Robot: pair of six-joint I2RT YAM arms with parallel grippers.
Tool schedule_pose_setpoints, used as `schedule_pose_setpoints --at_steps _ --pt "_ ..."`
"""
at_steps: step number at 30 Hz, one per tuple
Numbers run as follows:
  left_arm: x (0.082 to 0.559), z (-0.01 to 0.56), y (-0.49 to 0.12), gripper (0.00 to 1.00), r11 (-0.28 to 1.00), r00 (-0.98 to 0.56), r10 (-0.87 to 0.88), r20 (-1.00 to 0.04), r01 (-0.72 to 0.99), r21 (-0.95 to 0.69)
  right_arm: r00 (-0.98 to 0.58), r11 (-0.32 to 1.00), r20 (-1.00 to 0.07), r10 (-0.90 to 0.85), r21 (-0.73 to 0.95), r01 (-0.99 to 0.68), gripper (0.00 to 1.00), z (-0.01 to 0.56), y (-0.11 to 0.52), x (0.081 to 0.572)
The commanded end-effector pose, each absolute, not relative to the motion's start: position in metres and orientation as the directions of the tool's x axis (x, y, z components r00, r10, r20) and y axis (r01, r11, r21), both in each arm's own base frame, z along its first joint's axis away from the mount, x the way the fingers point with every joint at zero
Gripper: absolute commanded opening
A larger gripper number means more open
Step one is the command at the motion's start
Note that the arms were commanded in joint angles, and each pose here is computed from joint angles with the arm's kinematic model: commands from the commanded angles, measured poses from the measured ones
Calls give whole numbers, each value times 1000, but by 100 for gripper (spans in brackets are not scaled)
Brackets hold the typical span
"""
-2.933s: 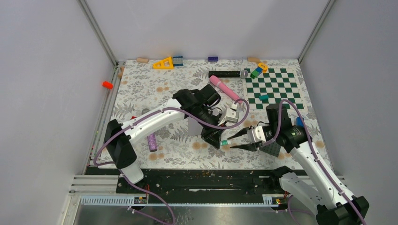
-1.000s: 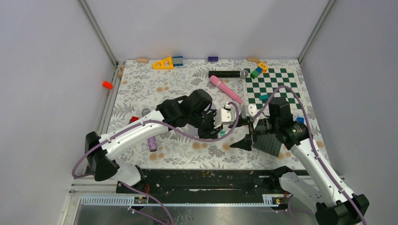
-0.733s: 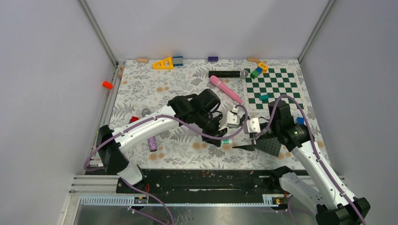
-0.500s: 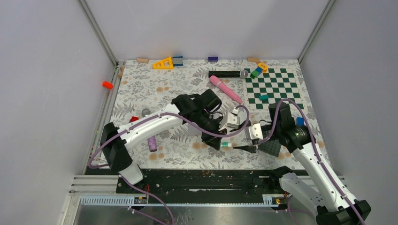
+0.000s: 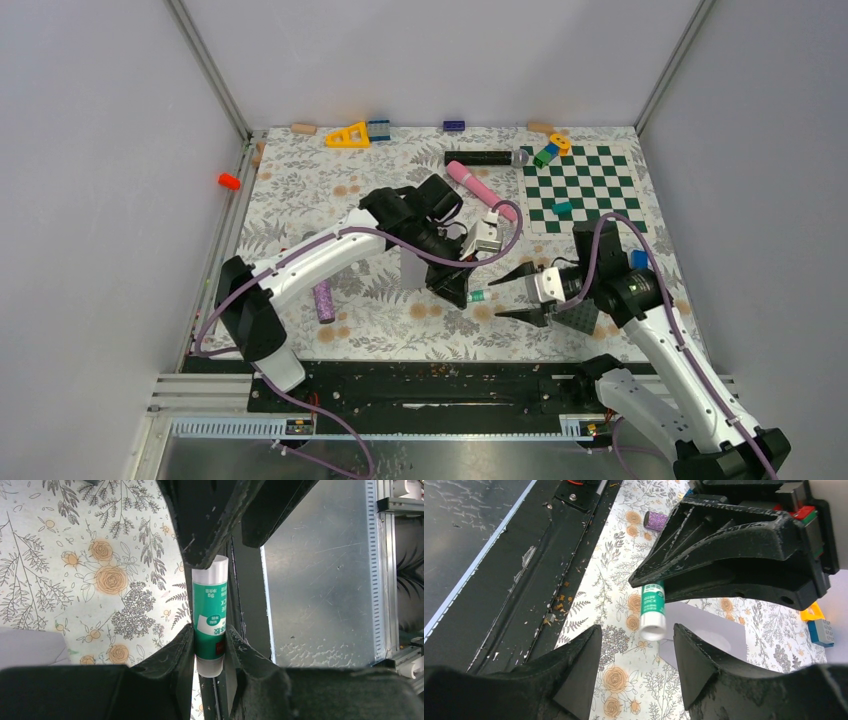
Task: Place the letter into the envelope and seal it
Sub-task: Unscrew the solid glue.
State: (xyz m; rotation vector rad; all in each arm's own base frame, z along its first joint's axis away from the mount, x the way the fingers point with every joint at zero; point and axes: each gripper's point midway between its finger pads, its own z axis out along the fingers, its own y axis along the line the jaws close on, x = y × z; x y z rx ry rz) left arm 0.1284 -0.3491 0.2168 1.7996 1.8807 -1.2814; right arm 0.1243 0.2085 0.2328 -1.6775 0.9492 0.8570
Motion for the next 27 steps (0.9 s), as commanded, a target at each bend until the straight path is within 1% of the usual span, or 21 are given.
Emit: schedule_pose_setpoints --at_steps 1,3,9,13,18,20,22,25,27 --pt "124 236 -359 4 -214 -188 639 -746 888 -407 463 -203 -872 -160 -430 -880 62 241 214 130" --pt "124 236 -359 4 -215 -189 639 -745 887 -409 460 -205 -874 -158 -426 -881 61 240 215 130" --pt "124 238 -360 4 -217 -193 639 -745 883 -415 450 -224 -880 -152 -413 -883 52 236 217 127" --pt "123 239 -361 4 -219 -192 639 -745 883 -416 424 -218 -893 -152 -388 -895 39 235 219 128" --pt "125 242 -359 4 -214 -179 634 -752 894 -393 371 -195 -914 -164 -339 -920 28 236 221 130" --pt "129 244 -359 4 -196 -171 630 -757 909 -368 316 -167 -933 -173 -288 -943 23 238 222 134" --pt "137 245 -359 4 -155 -162 624 -765 933 -324 232 -134 -955 -185 -210 -969 23 241 223 136" --pt "154 247 -358 4 -72 -126 609 -783 974 -213 9 -29 -980 -199 -3 -1000 22 247 227 145" --pt "166 245 -357 4 -2 -108 606 -788 991 -137 -166 48 -965 -201 160 -986 20 250 229 152"
